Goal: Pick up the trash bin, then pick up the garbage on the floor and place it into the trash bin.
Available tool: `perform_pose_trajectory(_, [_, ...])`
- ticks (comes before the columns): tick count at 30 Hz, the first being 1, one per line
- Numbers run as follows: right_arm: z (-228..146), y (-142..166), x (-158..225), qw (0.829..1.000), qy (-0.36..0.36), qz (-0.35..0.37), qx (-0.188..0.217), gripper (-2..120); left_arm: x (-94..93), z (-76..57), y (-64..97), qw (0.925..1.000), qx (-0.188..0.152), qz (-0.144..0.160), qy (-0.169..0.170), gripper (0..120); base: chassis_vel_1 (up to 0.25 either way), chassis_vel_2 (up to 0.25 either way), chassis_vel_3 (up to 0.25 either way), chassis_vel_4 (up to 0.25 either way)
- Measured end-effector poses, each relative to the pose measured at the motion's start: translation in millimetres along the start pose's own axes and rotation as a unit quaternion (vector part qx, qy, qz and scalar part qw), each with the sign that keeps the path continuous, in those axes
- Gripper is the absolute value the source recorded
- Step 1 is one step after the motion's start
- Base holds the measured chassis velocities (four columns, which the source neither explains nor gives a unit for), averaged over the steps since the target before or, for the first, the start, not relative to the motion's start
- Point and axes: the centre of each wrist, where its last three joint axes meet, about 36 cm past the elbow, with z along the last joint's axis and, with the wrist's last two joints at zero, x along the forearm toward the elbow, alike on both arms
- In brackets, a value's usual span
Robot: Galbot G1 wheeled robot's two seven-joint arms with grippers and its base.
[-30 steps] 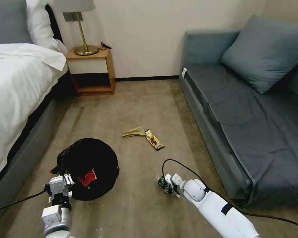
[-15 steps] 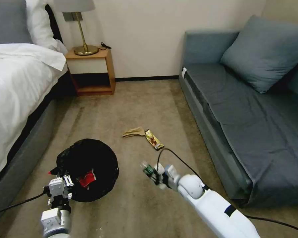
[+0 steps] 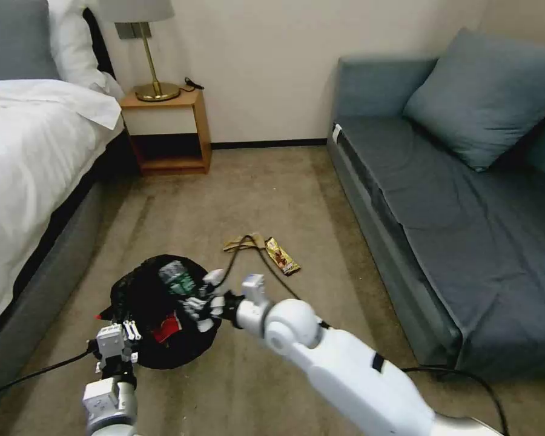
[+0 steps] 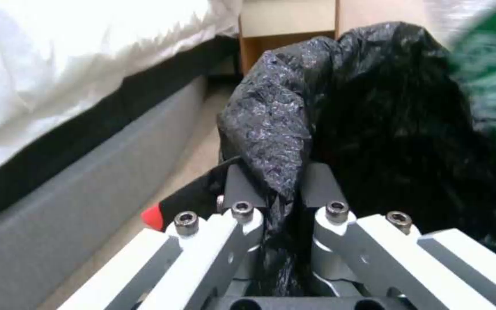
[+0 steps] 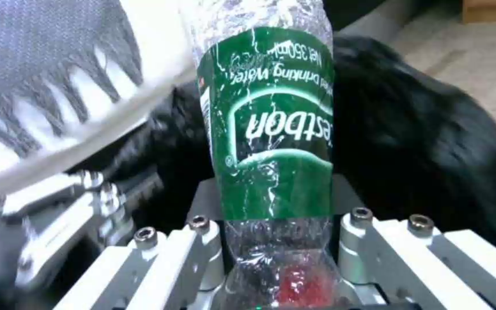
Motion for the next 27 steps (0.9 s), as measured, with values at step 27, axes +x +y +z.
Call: perform_pose_trajectory(27, [30.9, 0.6, -31.1, 0.999, 0.011, 0.036, 0.025, 66, 3.7, -7.3, -9.8, 0.9998, 0.022, 0.000, -0.002, 6, 0.000, 0.000, 0.000, 0.000])
